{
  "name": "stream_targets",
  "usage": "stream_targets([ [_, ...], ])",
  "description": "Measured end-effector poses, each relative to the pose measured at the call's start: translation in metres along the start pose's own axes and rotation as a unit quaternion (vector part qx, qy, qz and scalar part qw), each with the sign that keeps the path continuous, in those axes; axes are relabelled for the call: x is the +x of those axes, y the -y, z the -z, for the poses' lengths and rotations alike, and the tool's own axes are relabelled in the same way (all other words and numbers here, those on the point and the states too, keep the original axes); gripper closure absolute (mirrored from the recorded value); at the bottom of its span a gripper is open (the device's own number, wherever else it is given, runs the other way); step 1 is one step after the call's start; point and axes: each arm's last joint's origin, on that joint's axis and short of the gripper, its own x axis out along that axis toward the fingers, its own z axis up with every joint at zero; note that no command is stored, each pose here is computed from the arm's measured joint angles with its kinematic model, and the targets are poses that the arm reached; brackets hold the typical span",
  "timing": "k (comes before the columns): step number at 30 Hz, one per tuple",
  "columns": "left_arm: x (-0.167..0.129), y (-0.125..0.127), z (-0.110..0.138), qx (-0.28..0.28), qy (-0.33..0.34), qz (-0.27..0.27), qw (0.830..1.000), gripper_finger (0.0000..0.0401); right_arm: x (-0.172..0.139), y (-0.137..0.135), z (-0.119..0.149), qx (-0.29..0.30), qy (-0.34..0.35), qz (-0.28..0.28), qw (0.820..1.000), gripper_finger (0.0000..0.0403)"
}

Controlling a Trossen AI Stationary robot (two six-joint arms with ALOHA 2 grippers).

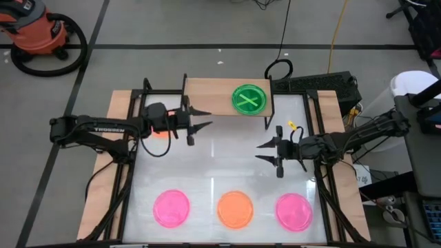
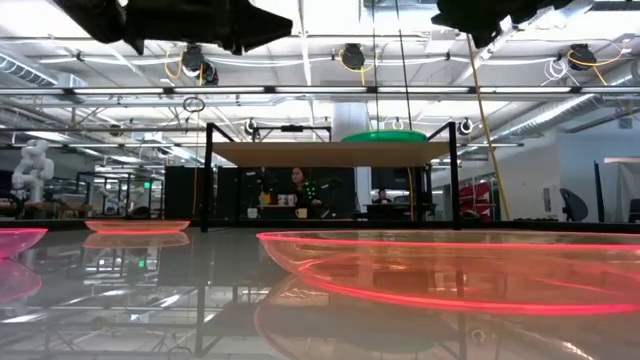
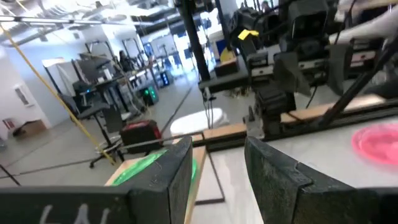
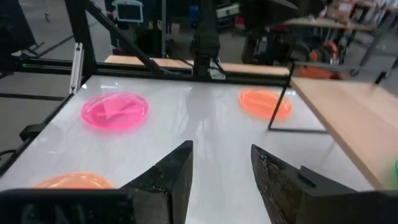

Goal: Place and stack plates onto a shelf
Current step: Put the right pink plate on the shelf

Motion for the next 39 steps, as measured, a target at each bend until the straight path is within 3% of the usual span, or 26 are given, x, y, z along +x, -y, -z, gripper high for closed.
stream_targets([
  [7,0.001,0.009,0.008,-0.018,-0.009,0.015,1.000,0.0247,0.000,0.000,0.005,0.036,-0.032,0.002,0.999,0.0259],
  [11,0.001,0.011,0.007,-0.032,-0.009,0.018,0.999,0.0247,0.003,-0.003,0.031,0.027,-0.043,-0.003,0.999,0.0259],
  [20,0.001,0.011,0.008,-0.025,-0.014,0.020,0.999,0.0247,0.004,0.000,0.079,0.053,0.022,-0.008,0.998,0.0259],
  [33,0.001,0.017,0.010,-0.102,-0.029,0.031,0.994,0.0247,0.003,0.000,0.078,0.063,0.040,-0.011,0.997,0.0259],
  [39,0.001,0.020,0.009,-0.100,-0.028,0.038,0.994,0.0247,0.004,-0.001,0.069,0.059,0.027,-0.010,0.998,0.0259],
])
